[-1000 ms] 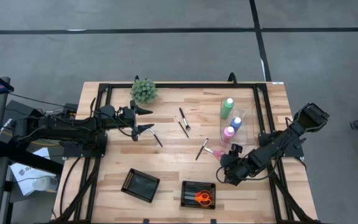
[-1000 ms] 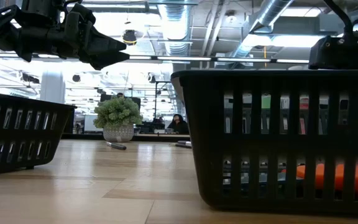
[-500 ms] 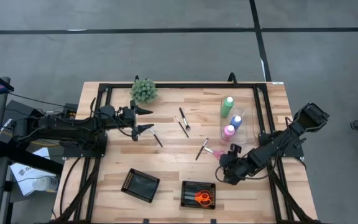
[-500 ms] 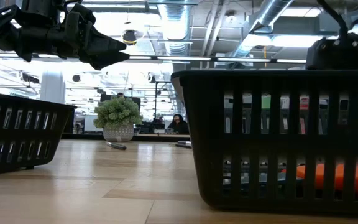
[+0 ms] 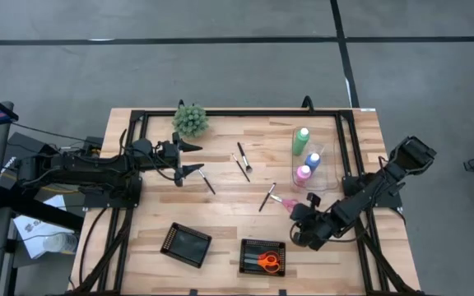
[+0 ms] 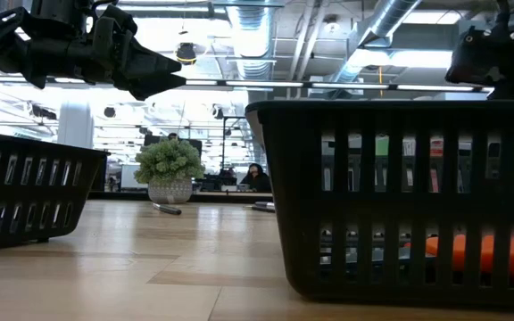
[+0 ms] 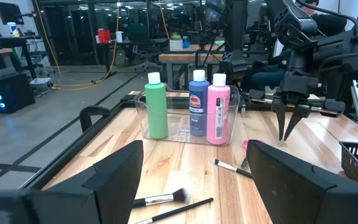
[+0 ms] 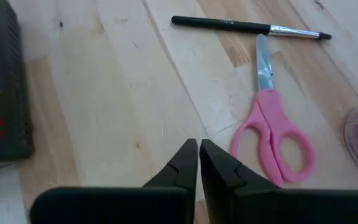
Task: Pick & Place Paint Supplies
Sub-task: Put the pink scissors into the right black bin
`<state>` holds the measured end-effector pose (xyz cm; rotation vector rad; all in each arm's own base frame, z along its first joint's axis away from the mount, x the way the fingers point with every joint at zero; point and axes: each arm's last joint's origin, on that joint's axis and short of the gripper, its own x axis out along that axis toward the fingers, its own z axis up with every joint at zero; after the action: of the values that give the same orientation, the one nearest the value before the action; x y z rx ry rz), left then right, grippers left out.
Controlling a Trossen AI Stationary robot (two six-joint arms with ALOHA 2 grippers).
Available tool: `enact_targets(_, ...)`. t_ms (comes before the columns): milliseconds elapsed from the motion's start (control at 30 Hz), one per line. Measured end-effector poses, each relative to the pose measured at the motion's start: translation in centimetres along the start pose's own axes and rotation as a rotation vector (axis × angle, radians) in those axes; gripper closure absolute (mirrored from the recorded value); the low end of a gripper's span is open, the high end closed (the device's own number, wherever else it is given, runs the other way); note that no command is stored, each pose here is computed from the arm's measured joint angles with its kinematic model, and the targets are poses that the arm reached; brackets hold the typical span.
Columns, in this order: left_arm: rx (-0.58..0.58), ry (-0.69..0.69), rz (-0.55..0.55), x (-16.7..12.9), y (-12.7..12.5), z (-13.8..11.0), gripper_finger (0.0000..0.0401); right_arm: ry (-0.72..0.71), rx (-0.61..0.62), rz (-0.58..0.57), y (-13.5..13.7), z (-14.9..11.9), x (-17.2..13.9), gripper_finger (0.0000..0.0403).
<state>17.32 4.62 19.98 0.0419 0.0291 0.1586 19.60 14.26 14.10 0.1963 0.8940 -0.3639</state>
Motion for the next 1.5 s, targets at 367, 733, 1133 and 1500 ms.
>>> enact_targets(367,0.0,0.001,0.0,0.0,0.0,0.0,0.0121,0.053,0.034,-0.104,-1.0,0.1,1.9,0.0403)
enact_targets(733,-0.001,0.008,-0.001,0.0,0.0,-0.1,0.0121,0.232,-0.024,-0.055,1.3,0.3,3.3,0.0403)
enact_targets(1133,-0.003,0.014,0.0,0.0,0.0,-0.1,0.0121,0.304,-0.055,-0.025,4.0,3.0,-2.1,0.0403)
enact_targets(1500,-0.003,0.016,-0.001,0.0,0.0,-0.2,0.0121,0.239,-0.184,0.144,6.4,2.4,-3.5,0.0362)
